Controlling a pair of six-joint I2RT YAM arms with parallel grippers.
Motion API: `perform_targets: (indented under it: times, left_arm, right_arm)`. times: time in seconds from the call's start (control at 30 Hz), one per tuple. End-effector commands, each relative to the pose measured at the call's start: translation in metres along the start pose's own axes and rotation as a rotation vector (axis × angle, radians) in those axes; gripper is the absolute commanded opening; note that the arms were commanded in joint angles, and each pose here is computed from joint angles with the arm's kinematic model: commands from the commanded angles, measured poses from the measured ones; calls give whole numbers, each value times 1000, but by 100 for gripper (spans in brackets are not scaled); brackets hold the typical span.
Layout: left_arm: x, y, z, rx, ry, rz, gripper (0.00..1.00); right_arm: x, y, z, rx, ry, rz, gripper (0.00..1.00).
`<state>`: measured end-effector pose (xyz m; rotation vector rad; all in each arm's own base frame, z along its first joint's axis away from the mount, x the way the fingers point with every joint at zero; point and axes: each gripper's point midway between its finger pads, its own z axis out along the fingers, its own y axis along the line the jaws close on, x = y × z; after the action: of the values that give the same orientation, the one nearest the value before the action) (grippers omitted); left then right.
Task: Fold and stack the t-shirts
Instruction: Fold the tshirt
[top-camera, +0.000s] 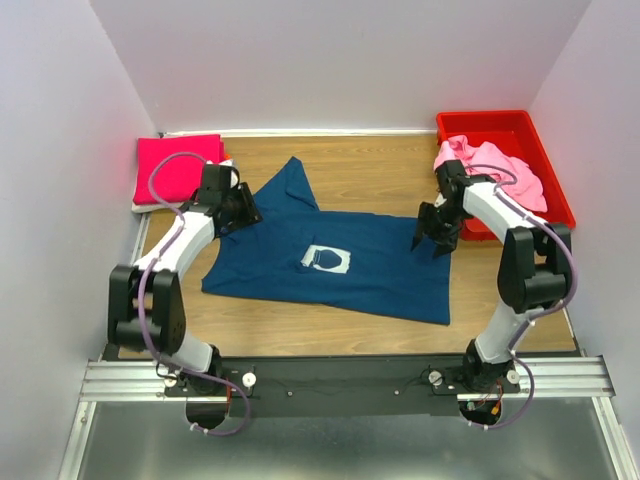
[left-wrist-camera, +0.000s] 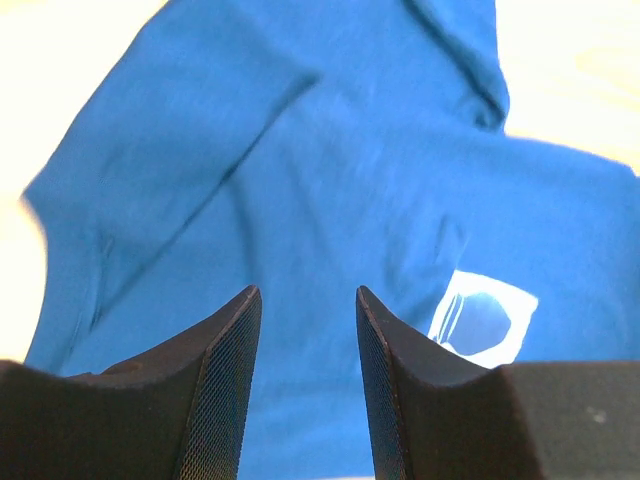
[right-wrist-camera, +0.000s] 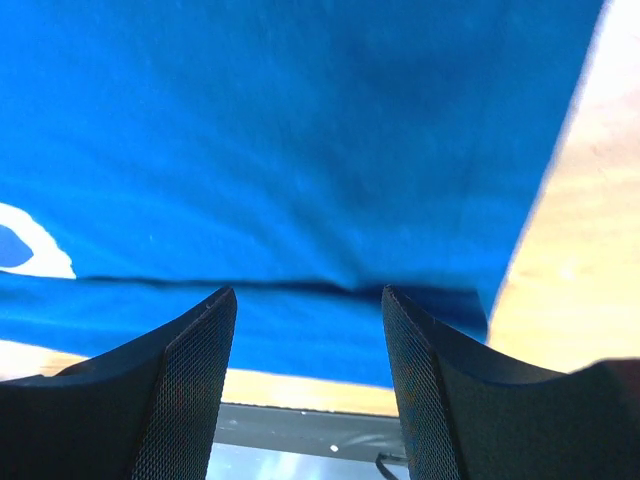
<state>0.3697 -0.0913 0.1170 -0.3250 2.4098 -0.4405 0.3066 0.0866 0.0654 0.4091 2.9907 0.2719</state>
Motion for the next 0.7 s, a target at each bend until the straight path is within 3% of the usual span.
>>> perform_targets:
  times: [0.0, 0.1, 0.23, 0.5, 0.67]
  left_arm:
    - [7, -3, 38, 62, 55, 55, 50]
    - [36, 17, 65, 13, 149, 44, 47]
    - [63, 31, 72, -19, 215, 27, 47]
    - [141, 70, 44, -157, 364, -84, 47]
    - [159, 78, 13, -210, 372, -122, 46]
  right_arm:
    - [-7, 11, 22, -50, 27, -20, 67]
    - [-3, 9, 39, -49, 56, -11, 67]
    - [13, -5, 52, -1, 103, 1, 67]
    - [51, -31, 59, 79, 186, 19, 67]
    - [67, -39, 54, 101, 214, 19, 67]
